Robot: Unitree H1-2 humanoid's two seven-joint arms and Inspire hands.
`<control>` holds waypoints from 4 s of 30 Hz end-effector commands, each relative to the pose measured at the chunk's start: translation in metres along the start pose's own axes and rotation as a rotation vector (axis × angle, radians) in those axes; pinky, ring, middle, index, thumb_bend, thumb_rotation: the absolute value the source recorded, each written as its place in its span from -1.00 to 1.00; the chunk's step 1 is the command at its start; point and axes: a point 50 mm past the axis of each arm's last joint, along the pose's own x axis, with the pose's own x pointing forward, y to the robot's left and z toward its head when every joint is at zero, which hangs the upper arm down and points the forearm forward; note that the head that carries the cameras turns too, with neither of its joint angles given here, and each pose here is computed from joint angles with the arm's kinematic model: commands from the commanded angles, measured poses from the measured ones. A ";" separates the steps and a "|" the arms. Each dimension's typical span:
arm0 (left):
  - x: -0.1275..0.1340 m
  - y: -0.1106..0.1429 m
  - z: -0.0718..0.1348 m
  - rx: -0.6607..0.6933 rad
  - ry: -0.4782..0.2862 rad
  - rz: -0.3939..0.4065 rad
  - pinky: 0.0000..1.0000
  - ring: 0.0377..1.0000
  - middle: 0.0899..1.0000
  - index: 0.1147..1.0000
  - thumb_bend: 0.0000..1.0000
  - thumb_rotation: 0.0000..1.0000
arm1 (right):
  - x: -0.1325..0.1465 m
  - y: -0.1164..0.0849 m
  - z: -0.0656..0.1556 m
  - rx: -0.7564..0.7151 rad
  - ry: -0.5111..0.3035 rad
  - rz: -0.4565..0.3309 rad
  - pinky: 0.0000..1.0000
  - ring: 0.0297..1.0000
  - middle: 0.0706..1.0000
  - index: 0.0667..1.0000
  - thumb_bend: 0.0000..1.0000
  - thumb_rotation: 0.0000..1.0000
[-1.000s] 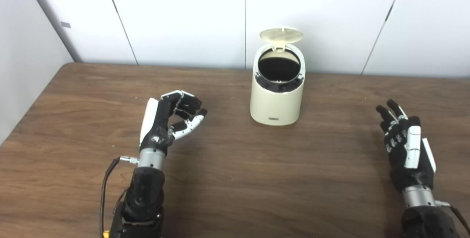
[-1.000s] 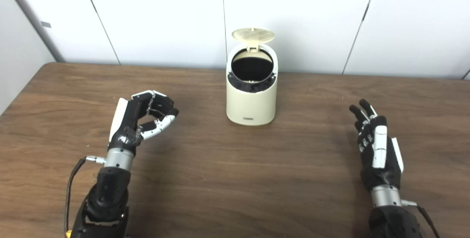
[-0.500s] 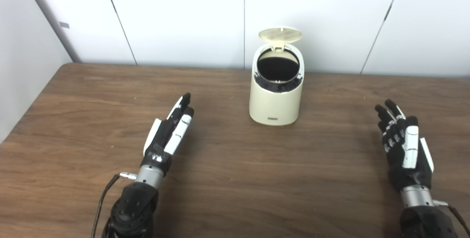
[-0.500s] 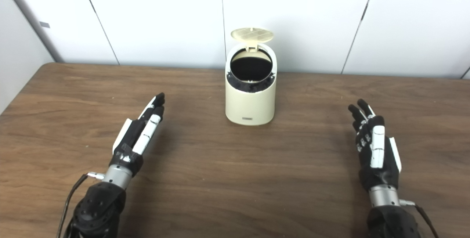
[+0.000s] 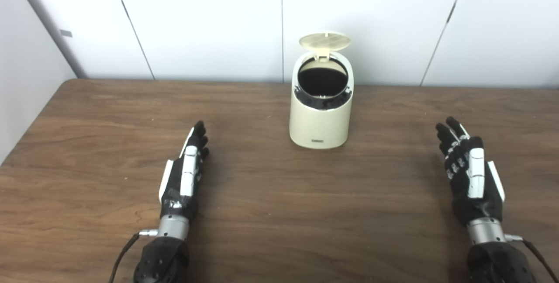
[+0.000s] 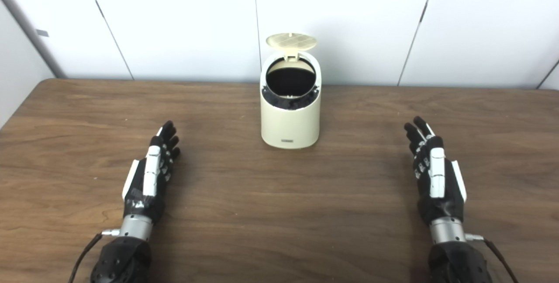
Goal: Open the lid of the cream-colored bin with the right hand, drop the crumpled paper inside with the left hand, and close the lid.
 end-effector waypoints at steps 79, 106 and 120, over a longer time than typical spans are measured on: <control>-0.029 0.015 -0.019 -0.034 0.016 -0.003 1.00 1.00 1.00 1.00 -0.10 1.00 | 0.119 0.112 0.146 -0.675 -0.387 0.252 0.71 0.81 0.83 0.79 0.12 1.00; -0.024 0.007 -0.024 -0.032 0.023 -0.011 1.00 1.00 1.00 1.00 -0.13 1.00 | 0.174 0.140 0.182 -0.898 -0.422 0.351 0.67 0.78 0.80 0.75 0.07 1.00; -0.025 0.003 -0.024 -0.032 0.029 -0.001 1.00 1.00 1.00 1.00 -0.17 1.00 | 0.172 0.151 0.187 -1.061 -0.421 0.439 0.76 0.88 0.82 0.75 0.19 1.00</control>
